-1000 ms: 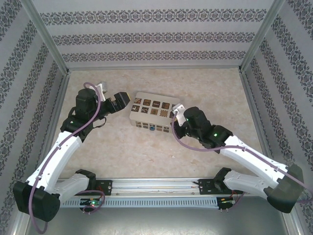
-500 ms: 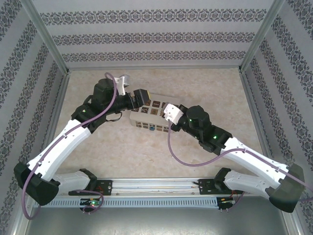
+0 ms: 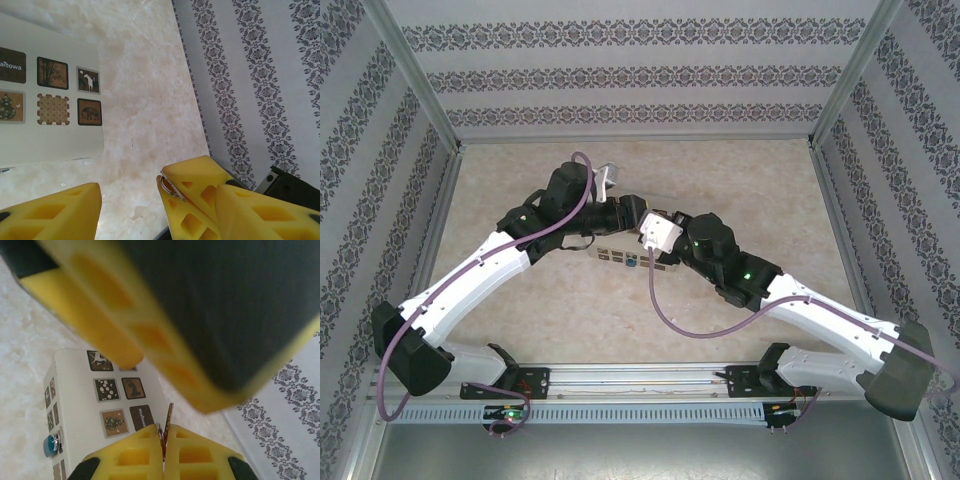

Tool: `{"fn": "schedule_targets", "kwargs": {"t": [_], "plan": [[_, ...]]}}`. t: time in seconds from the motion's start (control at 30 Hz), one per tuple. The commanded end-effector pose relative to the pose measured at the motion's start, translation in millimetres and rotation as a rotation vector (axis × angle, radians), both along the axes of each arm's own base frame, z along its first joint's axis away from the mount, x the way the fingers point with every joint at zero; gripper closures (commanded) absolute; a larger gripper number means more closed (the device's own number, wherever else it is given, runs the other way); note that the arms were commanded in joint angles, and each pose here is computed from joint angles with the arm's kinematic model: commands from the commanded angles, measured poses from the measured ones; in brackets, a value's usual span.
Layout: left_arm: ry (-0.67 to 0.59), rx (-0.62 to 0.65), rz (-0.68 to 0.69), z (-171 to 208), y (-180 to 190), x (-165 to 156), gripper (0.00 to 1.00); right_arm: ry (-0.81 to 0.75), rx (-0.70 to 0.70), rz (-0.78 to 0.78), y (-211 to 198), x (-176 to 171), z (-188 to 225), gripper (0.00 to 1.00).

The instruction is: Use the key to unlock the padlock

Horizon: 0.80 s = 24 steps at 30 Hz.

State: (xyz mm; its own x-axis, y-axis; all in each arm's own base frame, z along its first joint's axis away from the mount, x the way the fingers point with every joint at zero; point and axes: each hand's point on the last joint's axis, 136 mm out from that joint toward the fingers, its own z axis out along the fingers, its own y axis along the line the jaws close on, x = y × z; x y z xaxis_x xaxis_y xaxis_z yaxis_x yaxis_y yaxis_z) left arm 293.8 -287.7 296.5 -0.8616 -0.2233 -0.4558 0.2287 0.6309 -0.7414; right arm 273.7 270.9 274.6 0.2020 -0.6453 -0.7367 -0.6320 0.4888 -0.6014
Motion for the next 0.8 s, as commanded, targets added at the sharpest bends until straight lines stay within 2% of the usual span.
{"fn": "schedule_targets", "kwargs": {"t": [0.0,0.37,0.77], "plan": [[0.033,-0.022,-0.024,3.0,-8.1,-8.4,0.41,-0.064,0.009,-0.028,2.4,6.8,21.2,1.00],[0.032,-0.036,-0.013,-1.3,-11.0,-5.6,0.58,-0.063,-0.002,-0.023,8.4,9.7,19.0,1.00],[0.036,-0.051,0.015,-4.3,-11.8,0.6,0.65,-0.056,-0.004,-0.002,10.5,4.9,15.6,1.00]]}}
